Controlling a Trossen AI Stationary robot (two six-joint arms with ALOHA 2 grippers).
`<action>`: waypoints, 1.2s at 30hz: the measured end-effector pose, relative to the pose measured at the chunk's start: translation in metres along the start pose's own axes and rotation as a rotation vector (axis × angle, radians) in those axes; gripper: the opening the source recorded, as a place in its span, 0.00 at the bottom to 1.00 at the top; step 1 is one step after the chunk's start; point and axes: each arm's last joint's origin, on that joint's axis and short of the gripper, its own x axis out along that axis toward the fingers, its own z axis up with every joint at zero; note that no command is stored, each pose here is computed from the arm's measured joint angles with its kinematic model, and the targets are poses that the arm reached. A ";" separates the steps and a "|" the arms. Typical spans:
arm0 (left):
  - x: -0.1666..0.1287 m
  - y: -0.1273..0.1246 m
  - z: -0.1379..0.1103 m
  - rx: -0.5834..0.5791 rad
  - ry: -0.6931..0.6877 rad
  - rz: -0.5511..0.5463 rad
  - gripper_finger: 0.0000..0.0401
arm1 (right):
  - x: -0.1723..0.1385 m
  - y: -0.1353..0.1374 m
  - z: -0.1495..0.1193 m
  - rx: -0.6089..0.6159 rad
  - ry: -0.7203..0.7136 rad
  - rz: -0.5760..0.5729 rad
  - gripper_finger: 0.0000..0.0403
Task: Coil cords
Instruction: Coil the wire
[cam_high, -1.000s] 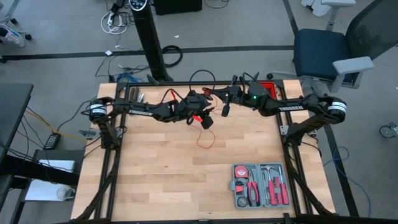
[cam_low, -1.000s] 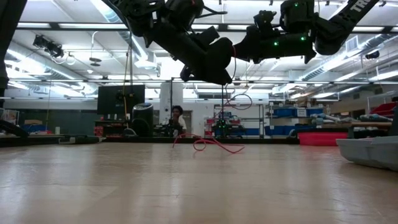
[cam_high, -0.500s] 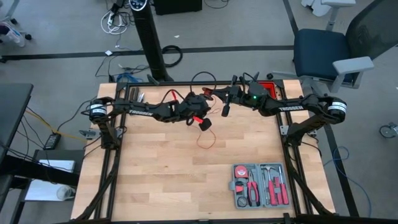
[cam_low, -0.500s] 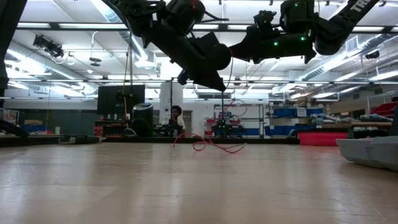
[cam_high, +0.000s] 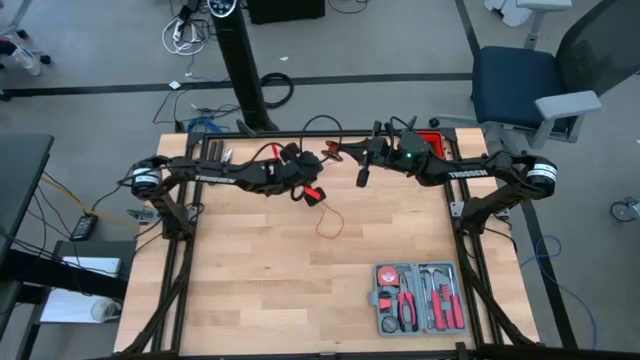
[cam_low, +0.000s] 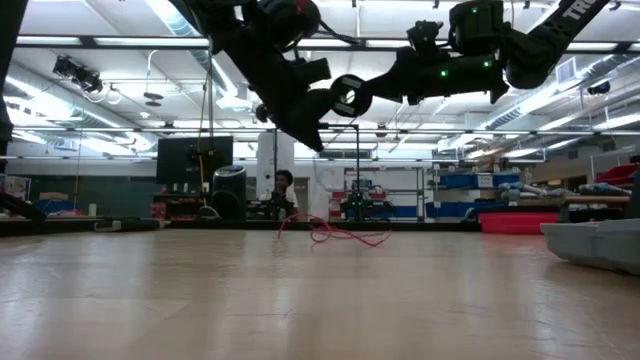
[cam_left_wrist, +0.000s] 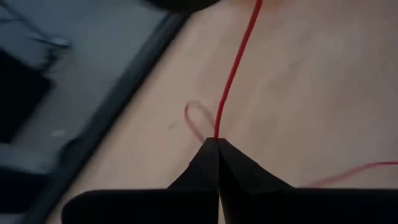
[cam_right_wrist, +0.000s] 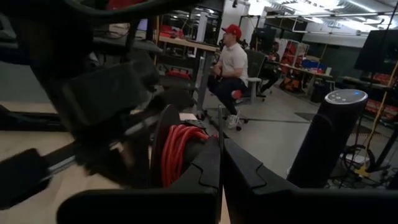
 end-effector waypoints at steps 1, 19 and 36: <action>-0.002 0.002 0.000 0.019 0.003 0.037 0.00 | 0.000 0.000 0.000 0.006 -0.002 0.000 0.01; -0.025 0.017 0.003 0.163 0.029 0.185 0.00 | -0.001 -0.002 -0.006 -0.051 0.033 0.080 0.01; -0.043 0.018 0.018 0.073 -0.099 -0.063 0.00 | -0.002 0.002 -0.014 -0.239 0.090 0.187 0.01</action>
